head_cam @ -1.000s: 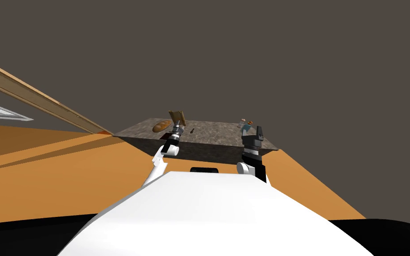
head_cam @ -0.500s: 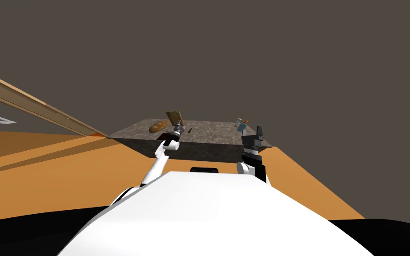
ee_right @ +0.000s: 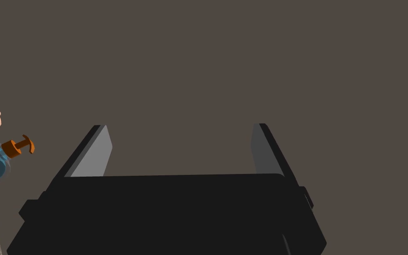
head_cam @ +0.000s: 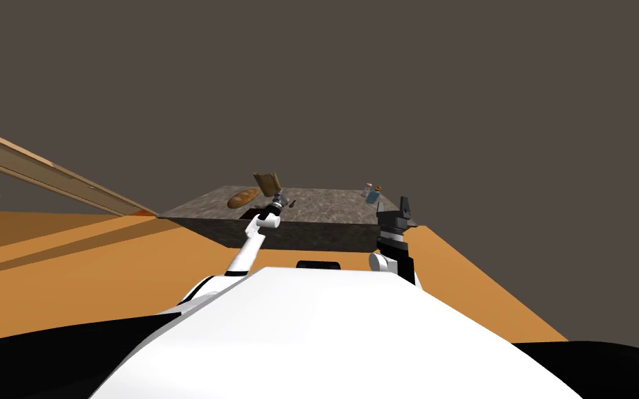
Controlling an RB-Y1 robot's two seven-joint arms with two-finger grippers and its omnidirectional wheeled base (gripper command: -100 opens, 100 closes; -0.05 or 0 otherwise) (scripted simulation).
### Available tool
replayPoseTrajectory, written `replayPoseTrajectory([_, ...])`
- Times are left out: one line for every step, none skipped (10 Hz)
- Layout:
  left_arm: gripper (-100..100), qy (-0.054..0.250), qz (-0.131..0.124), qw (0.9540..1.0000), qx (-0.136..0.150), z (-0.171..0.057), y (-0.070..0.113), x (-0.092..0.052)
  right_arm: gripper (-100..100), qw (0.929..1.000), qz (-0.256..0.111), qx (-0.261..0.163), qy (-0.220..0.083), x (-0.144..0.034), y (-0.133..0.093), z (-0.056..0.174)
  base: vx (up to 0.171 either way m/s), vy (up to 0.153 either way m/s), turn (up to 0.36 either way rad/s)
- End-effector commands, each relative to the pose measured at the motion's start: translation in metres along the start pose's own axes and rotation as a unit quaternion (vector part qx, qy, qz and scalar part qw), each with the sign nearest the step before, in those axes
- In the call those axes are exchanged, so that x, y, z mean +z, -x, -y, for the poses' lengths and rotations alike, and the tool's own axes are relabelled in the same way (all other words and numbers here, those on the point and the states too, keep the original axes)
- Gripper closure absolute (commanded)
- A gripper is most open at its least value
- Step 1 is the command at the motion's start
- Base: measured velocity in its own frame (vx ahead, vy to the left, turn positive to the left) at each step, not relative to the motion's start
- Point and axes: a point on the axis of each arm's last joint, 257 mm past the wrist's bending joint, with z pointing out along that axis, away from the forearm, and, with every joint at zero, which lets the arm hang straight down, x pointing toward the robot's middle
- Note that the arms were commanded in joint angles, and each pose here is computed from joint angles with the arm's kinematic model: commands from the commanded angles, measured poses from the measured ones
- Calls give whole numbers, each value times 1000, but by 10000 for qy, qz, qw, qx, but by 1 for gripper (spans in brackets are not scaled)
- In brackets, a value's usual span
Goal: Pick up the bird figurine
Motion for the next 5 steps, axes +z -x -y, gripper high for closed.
replayPoseTrajectory([-100, 113, 62, 9999, -37, -5, 2, 3, 0, 10000, 0, 0, 0, 0, 0, 0, -3, -14, 9])
replayPoseTrajectory([-100, 280, 179, 9991, -268, -9, 9, 15, 0, 10000, 0, 0, 0, 0, 0, 0, -1, -26, -49])
replayPoseTrajectory([-100, 393, 241, 9986, -271, -16, 12, 16, 0, 10000, 0, 0, 0, 0, 0, 0, -2, -24, -39])
replayPoseTrajectory([-100, 497, 334, 9969, -507, -16, 18, 25, 0, 10000, 0, 0, 0, 0, 0, 0, 0, -29, -58])
replayPoseTrajectory([-100, 641, 422, 9957, -514, -24, 22, 29, 0, 10000, 0, 0, 0, 0, 0, 0, 0, -23, -24])
